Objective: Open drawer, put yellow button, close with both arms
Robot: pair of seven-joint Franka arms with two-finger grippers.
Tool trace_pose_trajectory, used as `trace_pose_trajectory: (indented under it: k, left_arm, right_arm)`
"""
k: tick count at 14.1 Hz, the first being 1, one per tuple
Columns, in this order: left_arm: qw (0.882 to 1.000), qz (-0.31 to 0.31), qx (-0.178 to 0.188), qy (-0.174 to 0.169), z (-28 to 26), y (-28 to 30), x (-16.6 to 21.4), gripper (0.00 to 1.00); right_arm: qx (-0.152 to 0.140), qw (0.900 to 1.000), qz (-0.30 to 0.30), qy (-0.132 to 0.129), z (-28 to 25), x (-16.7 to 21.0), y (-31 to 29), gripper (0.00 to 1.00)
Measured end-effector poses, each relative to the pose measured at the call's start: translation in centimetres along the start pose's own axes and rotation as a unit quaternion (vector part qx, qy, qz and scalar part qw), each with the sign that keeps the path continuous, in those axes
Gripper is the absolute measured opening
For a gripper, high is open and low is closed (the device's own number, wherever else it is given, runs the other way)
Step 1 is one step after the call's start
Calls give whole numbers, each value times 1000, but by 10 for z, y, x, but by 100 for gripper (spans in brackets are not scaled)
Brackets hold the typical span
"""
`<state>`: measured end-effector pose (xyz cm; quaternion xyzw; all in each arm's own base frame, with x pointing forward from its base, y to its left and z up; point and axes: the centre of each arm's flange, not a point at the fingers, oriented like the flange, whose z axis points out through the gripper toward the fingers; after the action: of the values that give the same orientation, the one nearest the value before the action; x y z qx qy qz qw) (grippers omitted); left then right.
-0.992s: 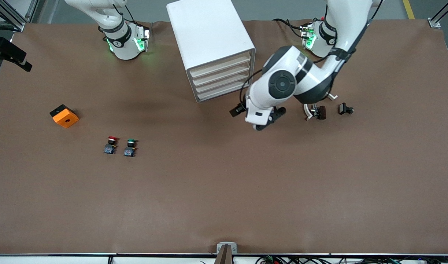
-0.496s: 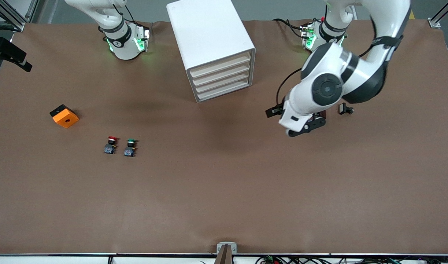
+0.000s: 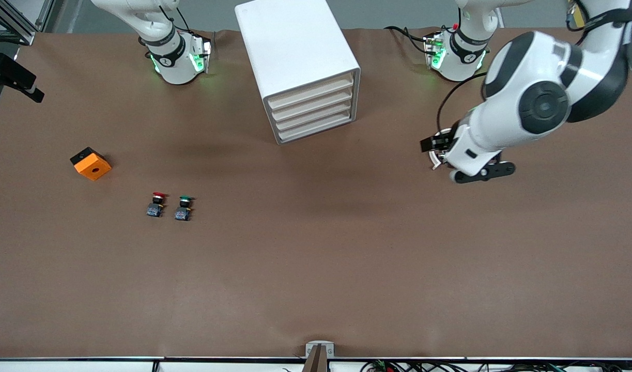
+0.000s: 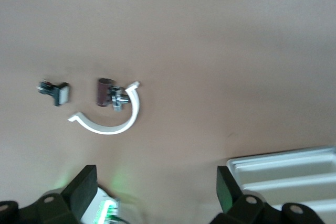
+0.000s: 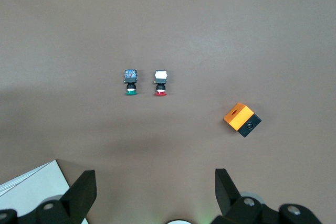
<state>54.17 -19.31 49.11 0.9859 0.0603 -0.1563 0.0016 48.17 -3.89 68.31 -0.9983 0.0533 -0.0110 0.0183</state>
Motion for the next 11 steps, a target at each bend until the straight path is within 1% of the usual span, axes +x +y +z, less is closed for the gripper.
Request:
trace_pose_trajectory:
  k: [4, 7, 11]
  left_arm:
    - [999, 34, 10, 3, -17, -24, -10, 100]
    - [999, 47, 19, 2, -17, -35, -12, 100]
    - [998, 64, 22, 2, -17, -50, -15, 100]
  right_arm:
    - [-3, 1000, -4, 4, -1, 1, 0, 100]
    - [-3, 1000, -17, 4, -1, 1, 0, 100]
    - [-4, 1000, -19, 5, -1, 1, 0, 100]
